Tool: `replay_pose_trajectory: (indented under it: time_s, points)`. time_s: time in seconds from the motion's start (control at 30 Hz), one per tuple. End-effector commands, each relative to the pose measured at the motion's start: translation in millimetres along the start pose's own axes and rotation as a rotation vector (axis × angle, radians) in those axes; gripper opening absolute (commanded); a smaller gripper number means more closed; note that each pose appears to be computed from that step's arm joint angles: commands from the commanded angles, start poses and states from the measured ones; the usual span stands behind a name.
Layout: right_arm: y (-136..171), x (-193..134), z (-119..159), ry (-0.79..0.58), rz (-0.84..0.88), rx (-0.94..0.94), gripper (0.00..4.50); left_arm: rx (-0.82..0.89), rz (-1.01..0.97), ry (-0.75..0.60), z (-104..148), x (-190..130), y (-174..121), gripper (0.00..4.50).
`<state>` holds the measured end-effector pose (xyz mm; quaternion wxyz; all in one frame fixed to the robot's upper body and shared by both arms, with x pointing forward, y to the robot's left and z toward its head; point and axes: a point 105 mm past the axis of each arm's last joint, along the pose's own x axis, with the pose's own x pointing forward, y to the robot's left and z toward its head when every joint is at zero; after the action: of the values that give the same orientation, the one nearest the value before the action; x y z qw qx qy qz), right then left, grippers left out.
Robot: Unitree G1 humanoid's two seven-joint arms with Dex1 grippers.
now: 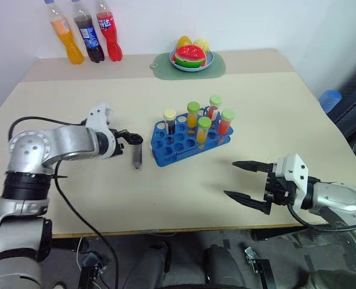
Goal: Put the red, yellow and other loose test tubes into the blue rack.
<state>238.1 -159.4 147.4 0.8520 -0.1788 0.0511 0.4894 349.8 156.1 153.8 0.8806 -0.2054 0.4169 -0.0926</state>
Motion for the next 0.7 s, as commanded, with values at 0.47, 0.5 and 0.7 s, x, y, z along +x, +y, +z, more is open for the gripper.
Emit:
replay_pose_trajectory:
  time_s: [0.47, 0.5, 0.7]
  points:
    - [6.8, -8.1, 12.6, -0.035, -0.137, -0.039, 4.19, 0.076, 0.234, 0.203, 7.8, 43.6, 5.9, 1.45]
    - [6.5, -8.9, 11.3, -0.03, -0.148, -0.037, 4.19, 0.074, 0.215, 0.205, 8.3, 42.3, 6.3, 1.04]
    - [5.1, -9.3, 5.2, -0.019, -0.199, -0.031, 4.19, 0.348, -0.017, -0.23, 50.0, 5.0, 8.1, 0.79]
